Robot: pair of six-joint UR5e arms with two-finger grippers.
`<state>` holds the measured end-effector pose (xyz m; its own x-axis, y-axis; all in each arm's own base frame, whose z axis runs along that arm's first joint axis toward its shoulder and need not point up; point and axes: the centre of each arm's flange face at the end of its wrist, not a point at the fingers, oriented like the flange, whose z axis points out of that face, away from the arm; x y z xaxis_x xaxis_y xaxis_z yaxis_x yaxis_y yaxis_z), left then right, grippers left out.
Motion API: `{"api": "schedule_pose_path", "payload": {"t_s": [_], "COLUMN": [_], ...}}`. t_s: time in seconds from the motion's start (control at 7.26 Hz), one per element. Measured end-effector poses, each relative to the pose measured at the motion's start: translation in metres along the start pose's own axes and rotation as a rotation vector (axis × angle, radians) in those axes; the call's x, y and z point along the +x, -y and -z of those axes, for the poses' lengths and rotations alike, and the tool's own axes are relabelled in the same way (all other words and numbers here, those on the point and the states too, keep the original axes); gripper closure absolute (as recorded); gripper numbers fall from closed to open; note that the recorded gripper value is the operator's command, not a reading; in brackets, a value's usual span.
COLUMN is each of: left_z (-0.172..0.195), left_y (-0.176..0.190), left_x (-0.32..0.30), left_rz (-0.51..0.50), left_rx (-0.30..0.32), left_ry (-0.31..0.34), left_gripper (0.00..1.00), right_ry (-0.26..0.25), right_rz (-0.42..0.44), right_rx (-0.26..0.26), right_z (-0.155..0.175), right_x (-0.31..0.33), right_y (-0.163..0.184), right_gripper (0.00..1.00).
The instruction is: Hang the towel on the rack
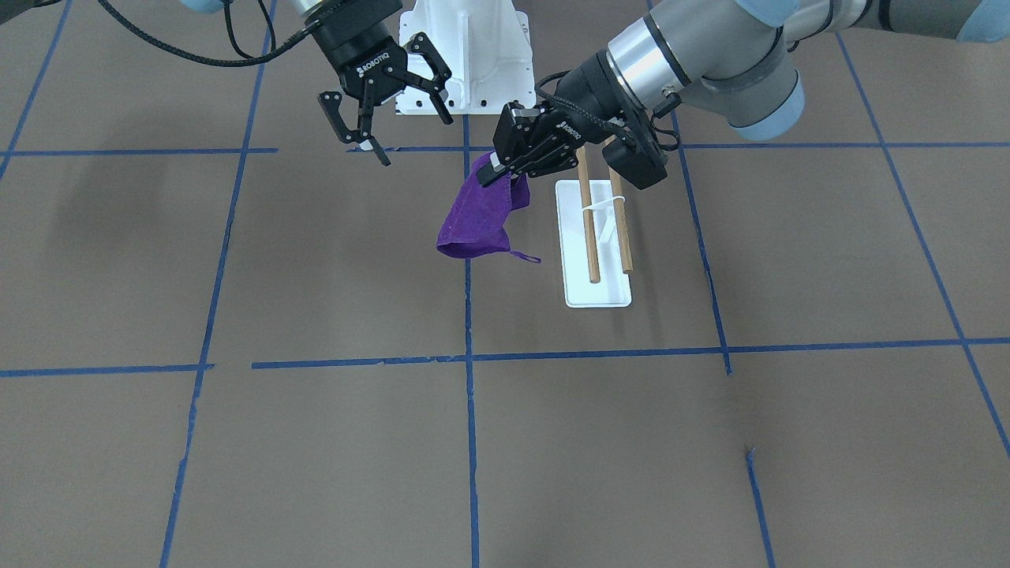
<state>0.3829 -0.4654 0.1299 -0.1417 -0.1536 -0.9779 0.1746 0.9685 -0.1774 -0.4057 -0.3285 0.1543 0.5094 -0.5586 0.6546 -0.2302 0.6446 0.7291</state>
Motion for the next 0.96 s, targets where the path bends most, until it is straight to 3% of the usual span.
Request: {"api": "schedule_pose_path", "payload": {"t_s": [0.41,0.55,0.69,0.83,0.96], "left_z": [0.017,0.027,0.026,0.009,-0.009], "left_y": [-0.007,-0.015,-0.035,-0.066,-0.096], "left_x": [0.02,0.027,0.021,0.005,-0.007], "left_rz": [-0.027,-0.038,-0.033,-0.02,-0.025], "left_rx": [0.061,0.129,0.228,0.332,0.416], "left_ry": [-0.064,-0.11,-0.153,-0.152,-0.097], "left_gripper": [1.0,1.0,1.0,1.0,1.0], "right_ry": [-0.017,-0.033,-0.05,-0.075,-0.113], "right_rz": [0.0,-0.01,-0.033,-0.048,-0.038], "right_rx": [-0.024,-0.052,-0.114,-0.186,-0.249], "right_z": [0.011,0.015,0.022,0.033,0.044], "right_x": [0.022,0.049,0.093,0.142,0.185], "right_y": [-0.004,0.0,0.01,0.023,0.034], "right_gripper": [0.0,0.0,0.0,0.0,0.0]}}
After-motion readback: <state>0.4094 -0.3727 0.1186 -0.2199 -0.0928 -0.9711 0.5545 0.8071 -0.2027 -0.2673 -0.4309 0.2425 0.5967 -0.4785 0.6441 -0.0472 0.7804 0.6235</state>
